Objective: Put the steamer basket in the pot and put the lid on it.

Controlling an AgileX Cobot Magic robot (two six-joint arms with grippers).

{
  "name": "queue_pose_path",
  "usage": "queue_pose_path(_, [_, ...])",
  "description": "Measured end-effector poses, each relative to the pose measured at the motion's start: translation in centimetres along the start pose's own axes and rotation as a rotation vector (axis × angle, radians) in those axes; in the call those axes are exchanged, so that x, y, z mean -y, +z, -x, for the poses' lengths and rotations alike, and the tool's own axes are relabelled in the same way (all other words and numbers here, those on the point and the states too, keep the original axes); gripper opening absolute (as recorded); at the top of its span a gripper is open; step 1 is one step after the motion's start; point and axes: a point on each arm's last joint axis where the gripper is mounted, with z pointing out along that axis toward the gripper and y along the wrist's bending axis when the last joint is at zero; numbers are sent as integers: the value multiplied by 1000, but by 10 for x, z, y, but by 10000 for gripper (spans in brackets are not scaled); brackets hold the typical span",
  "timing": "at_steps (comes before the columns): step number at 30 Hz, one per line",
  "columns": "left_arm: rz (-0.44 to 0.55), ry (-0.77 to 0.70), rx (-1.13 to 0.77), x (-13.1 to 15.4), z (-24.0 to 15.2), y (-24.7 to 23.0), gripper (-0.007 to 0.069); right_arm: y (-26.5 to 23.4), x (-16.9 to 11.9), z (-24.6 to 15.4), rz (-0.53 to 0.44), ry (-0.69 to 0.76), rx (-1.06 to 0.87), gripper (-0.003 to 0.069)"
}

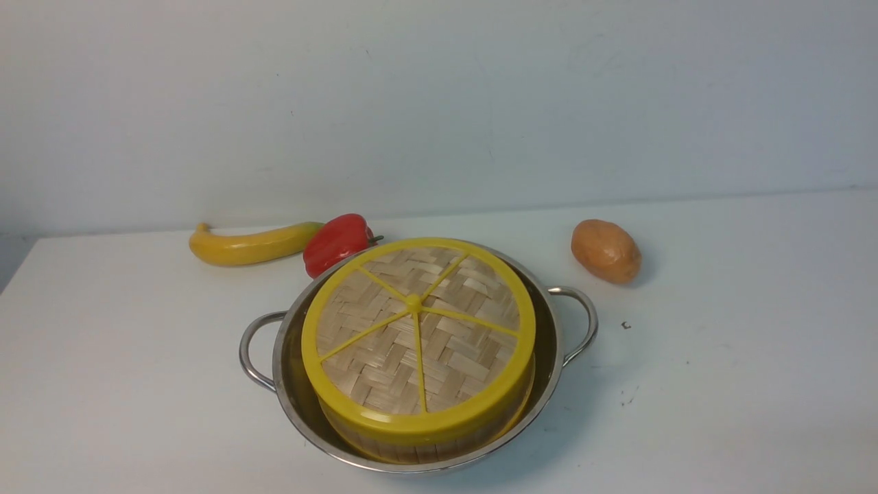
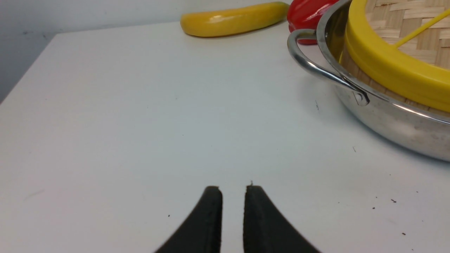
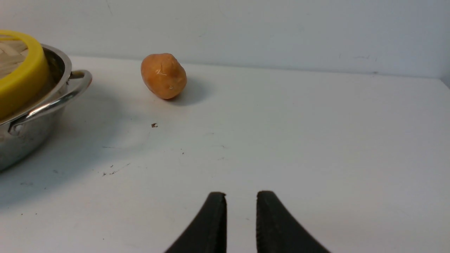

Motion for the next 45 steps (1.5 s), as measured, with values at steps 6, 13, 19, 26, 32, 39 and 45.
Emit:
queue_pose_path(6, [0,0,0,0,0,0,95,0,0,0,0,0,0,130])
queue_pose_path(13, [0,0,0,0,0,0,95,0,0,0,0,0,0,137])
queue_pose_path(19, [0,0,0,0,0,0,95,0,0,0,0,0,0,141])
queue_pose_path(26, [0,0,0,0,0,0,95,0,0,0,0,0,0,149])
queue_pose_path(32, [0,0,0,0,0,0,96,0,0,0,0,0,0,153])
queue_pose_path(39, [0,0,0,0,0,0,105,0,0,0,0,0,0,157])
queue_pose_path(45, [0,0,0,0,0,0,105,0,0,0,0,0,0,160])
